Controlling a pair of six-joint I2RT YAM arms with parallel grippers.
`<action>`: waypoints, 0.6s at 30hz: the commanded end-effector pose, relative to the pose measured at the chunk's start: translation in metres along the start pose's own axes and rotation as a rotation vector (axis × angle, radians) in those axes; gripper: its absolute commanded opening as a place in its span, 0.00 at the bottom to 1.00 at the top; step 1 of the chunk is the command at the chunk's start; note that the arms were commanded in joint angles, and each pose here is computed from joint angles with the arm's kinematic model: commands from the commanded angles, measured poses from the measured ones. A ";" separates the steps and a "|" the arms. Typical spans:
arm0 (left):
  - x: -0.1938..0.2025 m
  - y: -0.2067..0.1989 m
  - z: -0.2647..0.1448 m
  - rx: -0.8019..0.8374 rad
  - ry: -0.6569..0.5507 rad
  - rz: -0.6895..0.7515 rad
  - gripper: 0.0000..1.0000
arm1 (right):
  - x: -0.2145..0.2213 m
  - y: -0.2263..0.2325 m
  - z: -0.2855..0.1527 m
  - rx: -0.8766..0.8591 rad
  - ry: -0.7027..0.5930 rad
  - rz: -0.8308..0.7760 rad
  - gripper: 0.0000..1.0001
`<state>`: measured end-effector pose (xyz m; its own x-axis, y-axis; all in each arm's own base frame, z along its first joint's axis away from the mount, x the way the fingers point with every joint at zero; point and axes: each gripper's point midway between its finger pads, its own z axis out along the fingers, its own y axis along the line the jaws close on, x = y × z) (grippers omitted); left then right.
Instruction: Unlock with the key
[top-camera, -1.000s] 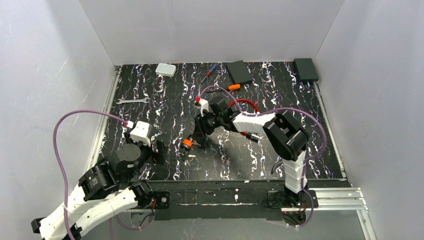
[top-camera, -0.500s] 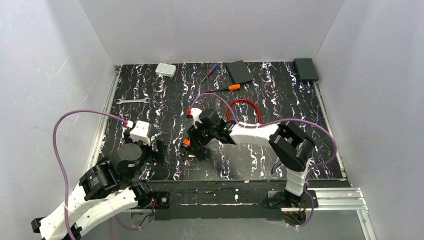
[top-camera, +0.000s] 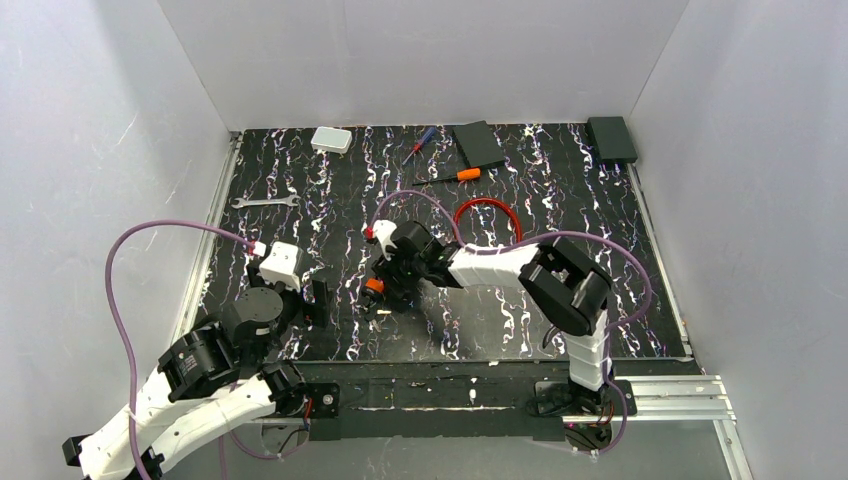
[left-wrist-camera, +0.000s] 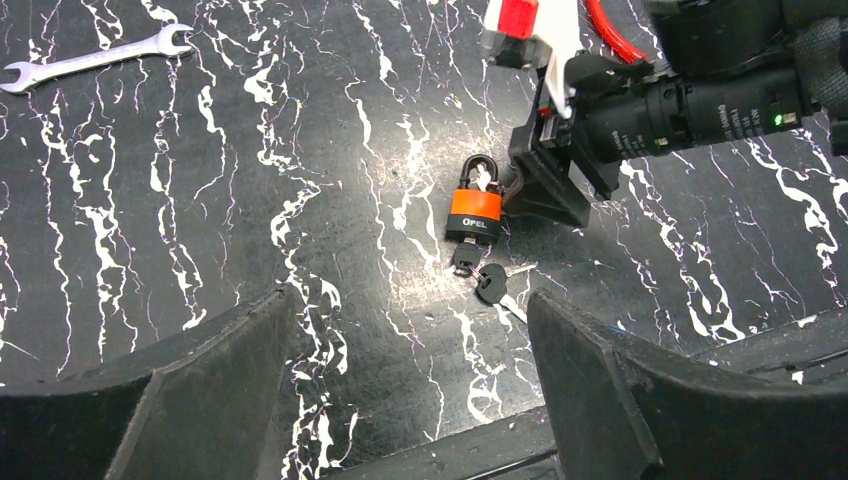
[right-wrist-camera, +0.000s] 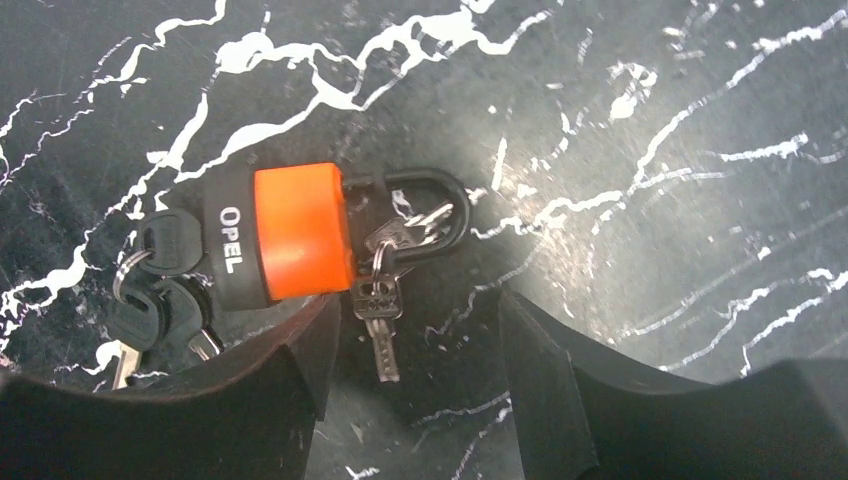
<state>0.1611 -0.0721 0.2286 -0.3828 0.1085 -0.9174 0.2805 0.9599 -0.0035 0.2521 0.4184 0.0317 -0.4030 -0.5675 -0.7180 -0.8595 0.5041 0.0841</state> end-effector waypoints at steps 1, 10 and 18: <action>0.001 0.010 0.000 -0.045 -0.008 0.015 0.84 | 0.011 0.015 0.014 -0.012 0.055 -0.096 0.67; 0.001 0.011 -0.001 -0.046 -0.014 0.011 0.85 | 0.042 0.004 0.019 0.077 0.125 -0.162 0.29; 0.001 0.011 -0.001 -0.051 -0.010 0.009 0.85 | -0.018 -0.005 -0.054 0.196 -0.031 -0.160 0.01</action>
<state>0.1615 -0.0686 0.2302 -0.3722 0.1044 -0.9223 0.2698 0.9629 0.0001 0.2410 0.4134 0.0381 -0.2688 -0.6490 -0.7118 -0.8691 0.4820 -0.1113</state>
